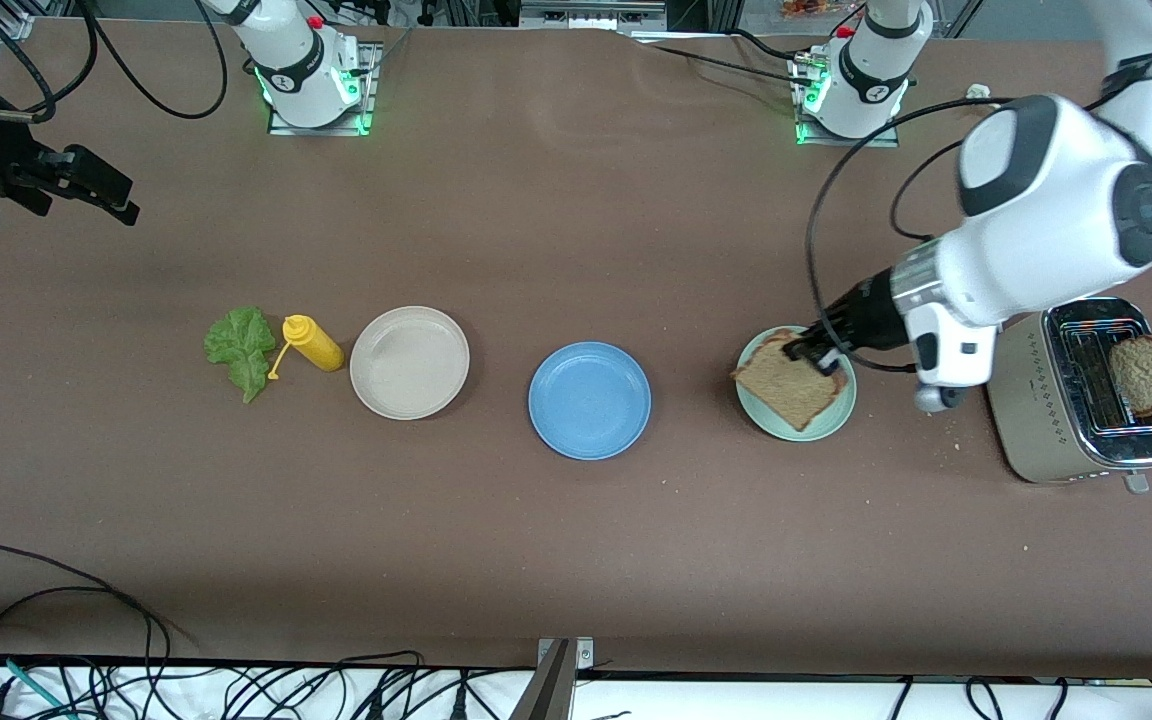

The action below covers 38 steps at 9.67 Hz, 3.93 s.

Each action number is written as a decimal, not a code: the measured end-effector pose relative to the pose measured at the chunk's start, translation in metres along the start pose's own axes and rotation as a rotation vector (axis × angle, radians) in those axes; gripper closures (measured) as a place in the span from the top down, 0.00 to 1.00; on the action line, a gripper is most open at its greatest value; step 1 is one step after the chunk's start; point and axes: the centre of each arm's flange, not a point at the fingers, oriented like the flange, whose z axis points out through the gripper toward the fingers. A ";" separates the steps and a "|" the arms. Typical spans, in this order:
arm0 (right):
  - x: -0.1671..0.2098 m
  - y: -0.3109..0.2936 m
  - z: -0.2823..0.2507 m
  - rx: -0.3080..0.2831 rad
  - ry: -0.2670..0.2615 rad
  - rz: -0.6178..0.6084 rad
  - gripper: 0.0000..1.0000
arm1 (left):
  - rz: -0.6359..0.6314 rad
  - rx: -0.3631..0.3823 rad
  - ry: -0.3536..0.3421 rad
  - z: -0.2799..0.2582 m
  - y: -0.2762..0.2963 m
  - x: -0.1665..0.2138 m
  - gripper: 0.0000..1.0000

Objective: Make sandwich in blue plate with both arms
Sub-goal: 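Carry the bread slice with the left gripper over the blue plate, then lower the bread onto the blue plate and open the left gripper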

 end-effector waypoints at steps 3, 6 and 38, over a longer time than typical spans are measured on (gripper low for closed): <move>0.000 0.000 0.000 0.000 0.000 0.001 1.00 | -0.017 -0.028 -0.045 0.066 0.027 -0.044 0.09; 0.000 0.001 0.000 0.000 -0.001 0.001 1.00 | -0.035 -0.105 -0.053 0.120 0.044 -0.080 0.09; 0.008 -0.033 0.040 -0.040 -0.082 0.083 1.00 | -0.026 -0.196 0.120 0.299 0.039 -0.130 0.23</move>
